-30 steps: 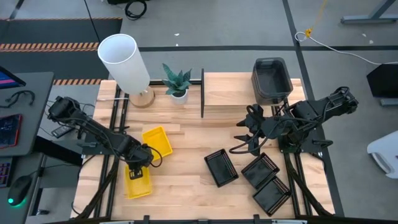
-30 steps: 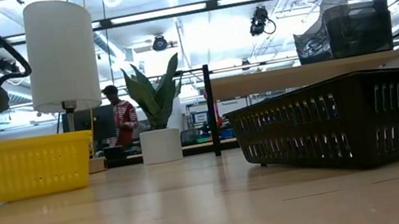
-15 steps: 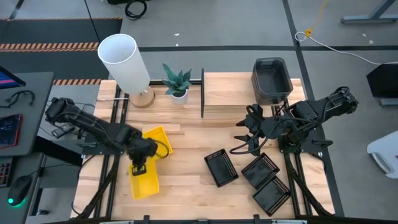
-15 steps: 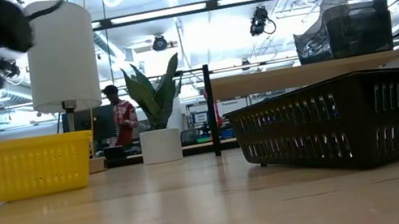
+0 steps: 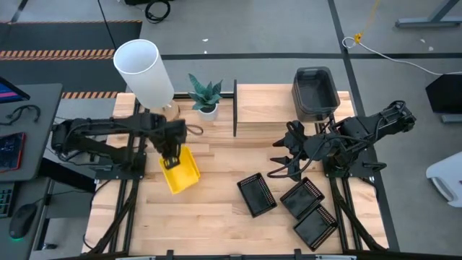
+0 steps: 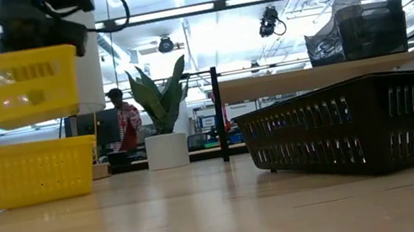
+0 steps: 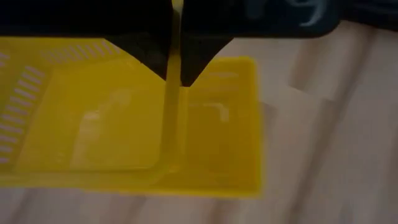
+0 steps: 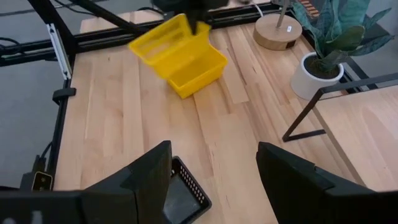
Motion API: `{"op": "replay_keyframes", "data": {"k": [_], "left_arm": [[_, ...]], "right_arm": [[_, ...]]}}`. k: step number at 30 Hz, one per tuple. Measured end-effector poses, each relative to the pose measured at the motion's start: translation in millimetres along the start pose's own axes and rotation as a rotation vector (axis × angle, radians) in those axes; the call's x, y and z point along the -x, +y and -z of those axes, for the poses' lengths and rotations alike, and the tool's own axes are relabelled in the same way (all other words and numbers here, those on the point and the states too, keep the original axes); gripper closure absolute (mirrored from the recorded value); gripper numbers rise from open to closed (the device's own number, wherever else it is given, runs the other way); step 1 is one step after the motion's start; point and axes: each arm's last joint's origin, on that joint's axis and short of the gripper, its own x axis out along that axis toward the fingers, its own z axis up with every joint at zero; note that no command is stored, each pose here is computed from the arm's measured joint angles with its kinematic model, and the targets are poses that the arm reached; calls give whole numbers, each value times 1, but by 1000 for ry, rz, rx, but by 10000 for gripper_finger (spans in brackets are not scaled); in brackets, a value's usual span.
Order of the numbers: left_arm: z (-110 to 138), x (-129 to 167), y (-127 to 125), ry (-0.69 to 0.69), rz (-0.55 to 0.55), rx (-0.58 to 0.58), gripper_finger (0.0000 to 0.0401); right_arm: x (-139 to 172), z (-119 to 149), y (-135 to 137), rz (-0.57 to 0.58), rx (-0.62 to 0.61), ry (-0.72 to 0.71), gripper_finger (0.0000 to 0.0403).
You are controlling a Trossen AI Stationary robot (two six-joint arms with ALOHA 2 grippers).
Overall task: Stack baskets on shelf by color
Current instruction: Stack the bottom yellow bin on top of the yellow bin, then stack the top left black bin on top of the top black bin
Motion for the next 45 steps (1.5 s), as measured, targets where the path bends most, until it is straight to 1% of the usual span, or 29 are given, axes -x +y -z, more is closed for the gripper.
{"op": "replay_keyframes", "data": {"k": [4,8,13,16,18,20,23,27,30,32,35,37,40,43,45], "left_arm": [[-8,-2,22,-4,-63,29,396],[-15,-8,34,24,-79,12,396],[-22,-23,34,99,-82,-63,396],[-28,-33,33,126,-78,-91,396],[-31,-40,31,154,-77,-97,389],[-33,-45,30,175,-77,-99,366],[-32,-50,30,220,-80,-78,314],[-28,-48,31,265,-87,-56,239],[-27,-41,29,291,-95,-23,201],[-30,-33,25,259,-95,-6,187],[-37,-18,13,148,-83,21,182],[-43,-8,3,46,-60,42,186],[-50,7,-13,-101,-7,74,198],[-53,15,-27,-201,51,118,209],[-53,17,-36,-234,82,134,215]], "right_arm": [[0,0,0,1,-1,-2,163],[0,0,0,5,-3,-3,163],[0,0,-1,21,-6,-10,163],[0,0,-1,23,-7,-11,163],[0,0,-1,23,-7,-10,163],[0,0,-1,21,-4,-3,163],[0,3,-1,-10,5,35,163],[0,8,-2,-8,5,92,163],[1,14,-5,14,-10,152,163],[0,18,-6,20,-2,210,163],[-8,30,-7,38,27,294,163],[-19,43,-7,35,37,349,163],[-39,71,-11,30,30,474,163],[-58,94,-15,11,-17,549,163],[-67,102,-16,-8,-44,556,163]]}}
